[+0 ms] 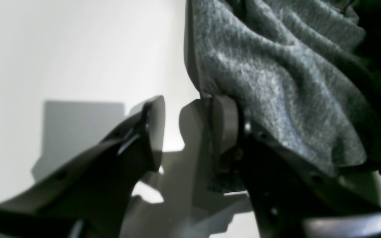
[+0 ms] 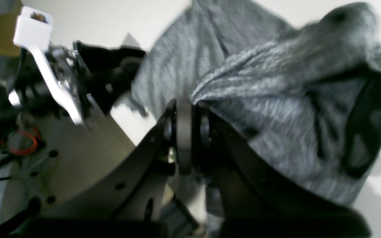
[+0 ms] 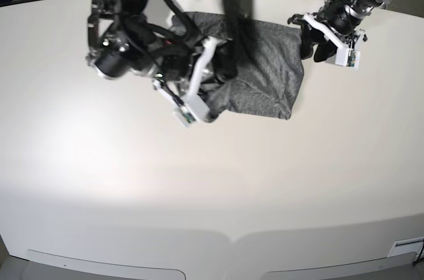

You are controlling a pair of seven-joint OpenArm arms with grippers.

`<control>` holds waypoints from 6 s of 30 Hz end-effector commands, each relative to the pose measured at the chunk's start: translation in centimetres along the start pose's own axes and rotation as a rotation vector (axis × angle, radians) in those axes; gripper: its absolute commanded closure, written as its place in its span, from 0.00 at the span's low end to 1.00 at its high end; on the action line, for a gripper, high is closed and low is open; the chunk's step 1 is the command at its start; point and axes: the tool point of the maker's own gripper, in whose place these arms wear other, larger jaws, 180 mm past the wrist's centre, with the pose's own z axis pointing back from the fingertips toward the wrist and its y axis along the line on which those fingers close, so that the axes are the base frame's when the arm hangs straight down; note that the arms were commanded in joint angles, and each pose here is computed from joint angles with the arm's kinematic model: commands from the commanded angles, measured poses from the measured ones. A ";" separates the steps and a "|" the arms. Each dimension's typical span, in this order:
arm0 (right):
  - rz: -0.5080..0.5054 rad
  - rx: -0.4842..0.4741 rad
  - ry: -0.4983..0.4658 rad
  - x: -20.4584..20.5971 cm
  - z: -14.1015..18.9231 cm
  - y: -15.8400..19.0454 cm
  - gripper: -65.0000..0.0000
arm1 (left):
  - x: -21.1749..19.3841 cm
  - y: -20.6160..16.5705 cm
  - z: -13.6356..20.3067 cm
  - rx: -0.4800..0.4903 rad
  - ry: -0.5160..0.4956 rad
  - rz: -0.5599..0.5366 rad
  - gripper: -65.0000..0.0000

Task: Fold the T-shirt properly
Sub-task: 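Grasp the shirt end with the right gripper and fold it toward the left gripper, then release the shirt and withdraw the right gripper, then press and tuck the folded bundle edge with the left gripper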

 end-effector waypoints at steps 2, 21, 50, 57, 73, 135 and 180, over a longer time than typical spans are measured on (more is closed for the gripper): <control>0.032 0.007 -0.075 2.6 -0.7 1.6 1.00 | 0.5 0.0 0.2 -0.003 -0.011 -0.010 0.65; 0.051 0.114 -0.098 5.6 -8.6 5.2 1.00 | 0.7 0.0 0.2 -0.004 -0.020 -0.010 0.65; 0.191 0.417 -0.153 10.8 -5.5 7.5 0.48 | 1.1 1.0 0.6 0.011 -0.023 -0.041 0.65; 0.174 0.078 -0.146 11.8 -2.6 -3.6 0.48 | 4.6 2.4 2.0 0.044 -0.094 -0.110 0.65; -0.037 -0.487 0.057 -1.3 13.3 -22.9 0.48 | 8.7 -7.3 1.6 -0.175 -0.206 -0.214 0.65; -0.095 -0.507 0.059 -4.2 14.3 -23.1 0.48 | 5.2 0.7 5.9 0.453 -0.018 -0.515 1.00; -0.100 -0.506 0.071 -4.4 14.3 -23.1 0.48 | 4.7 1.7 3.3 0.398 0.133 -0.410 0.82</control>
